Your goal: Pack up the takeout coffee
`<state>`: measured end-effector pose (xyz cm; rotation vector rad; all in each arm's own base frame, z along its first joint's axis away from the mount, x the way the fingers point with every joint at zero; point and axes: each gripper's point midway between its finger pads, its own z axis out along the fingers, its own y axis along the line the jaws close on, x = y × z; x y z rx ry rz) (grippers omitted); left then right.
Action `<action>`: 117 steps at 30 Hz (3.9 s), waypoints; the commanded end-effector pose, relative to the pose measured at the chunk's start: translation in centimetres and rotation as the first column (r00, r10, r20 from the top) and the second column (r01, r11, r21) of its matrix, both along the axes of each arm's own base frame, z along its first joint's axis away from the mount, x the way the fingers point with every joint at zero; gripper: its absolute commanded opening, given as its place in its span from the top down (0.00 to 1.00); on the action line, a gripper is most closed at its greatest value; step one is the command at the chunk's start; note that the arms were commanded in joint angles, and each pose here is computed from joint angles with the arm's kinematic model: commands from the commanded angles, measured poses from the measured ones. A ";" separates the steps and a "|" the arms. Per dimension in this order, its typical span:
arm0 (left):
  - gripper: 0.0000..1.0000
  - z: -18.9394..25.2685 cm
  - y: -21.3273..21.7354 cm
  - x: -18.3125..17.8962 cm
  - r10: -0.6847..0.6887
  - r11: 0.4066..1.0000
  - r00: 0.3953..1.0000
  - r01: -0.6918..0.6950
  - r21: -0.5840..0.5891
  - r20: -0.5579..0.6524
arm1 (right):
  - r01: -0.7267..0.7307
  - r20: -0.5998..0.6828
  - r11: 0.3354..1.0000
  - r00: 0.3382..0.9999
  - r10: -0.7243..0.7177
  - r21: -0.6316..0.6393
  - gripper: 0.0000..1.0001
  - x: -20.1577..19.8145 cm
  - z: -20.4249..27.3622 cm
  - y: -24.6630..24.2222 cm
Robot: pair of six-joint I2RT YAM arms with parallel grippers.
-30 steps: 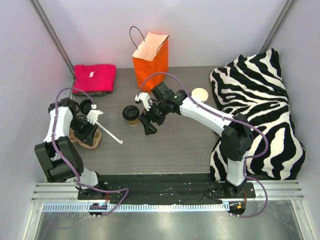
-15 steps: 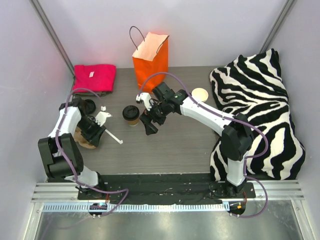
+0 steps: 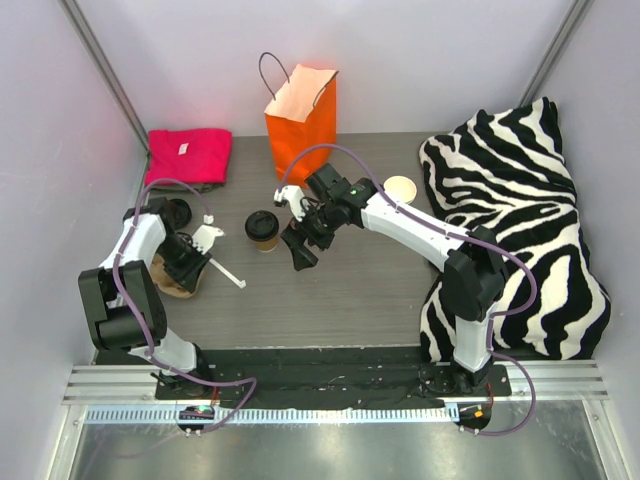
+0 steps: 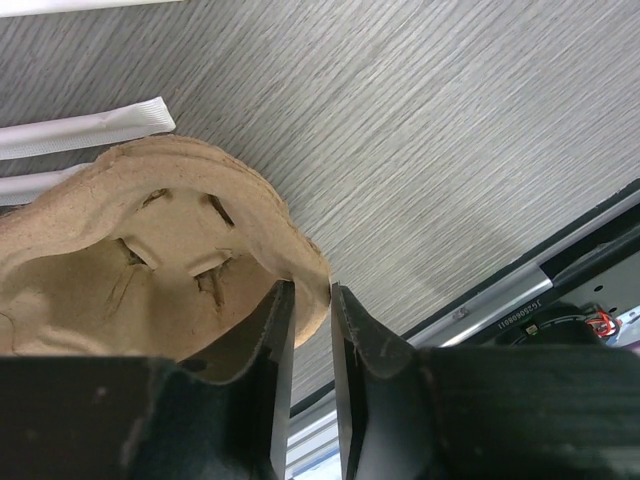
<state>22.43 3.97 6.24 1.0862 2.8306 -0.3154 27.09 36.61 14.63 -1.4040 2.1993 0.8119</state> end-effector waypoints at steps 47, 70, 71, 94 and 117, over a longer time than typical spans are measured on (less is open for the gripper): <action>1.00 10.6 1.6 2.9 0.173 0.966 0.893 -0.237 0.106 0.415 | 0.043 -0.122 0.956 0.993 -0.007 0.289 0.10 2.2 5.7 7.1; 1.00 18.7 4.7 5.3 0.178 0.905 0.706 -0.391 0.168 0.685 | 0.056 -0.171 0.929 0.985 0.008 0.367 0.13 1.9 6.5 12.2; 1.00 19.2 4.8 5.5 0.176 0.904 0.696 -0.395 0.165 0.697 | 0.056 -0.169 0.928 0.986 0.007 0.367 0.13 1.9 6.5 12.2; 1.00 23.5 5.5 5.6 0.154 0.886 0.620 -0.431 0.171 0.769 | 0.021 -0.164 0.928 0.986 0.044 0.372 0.13 0.7 6.4 12.9; 0.99 21.5 5.0 5.0 0.193 0.906 0.703 -0.395 0.150 0.685 | -0.306 0.319 0.898 0.926 0.203 0.316 0.09 -4.2 0.7 19.8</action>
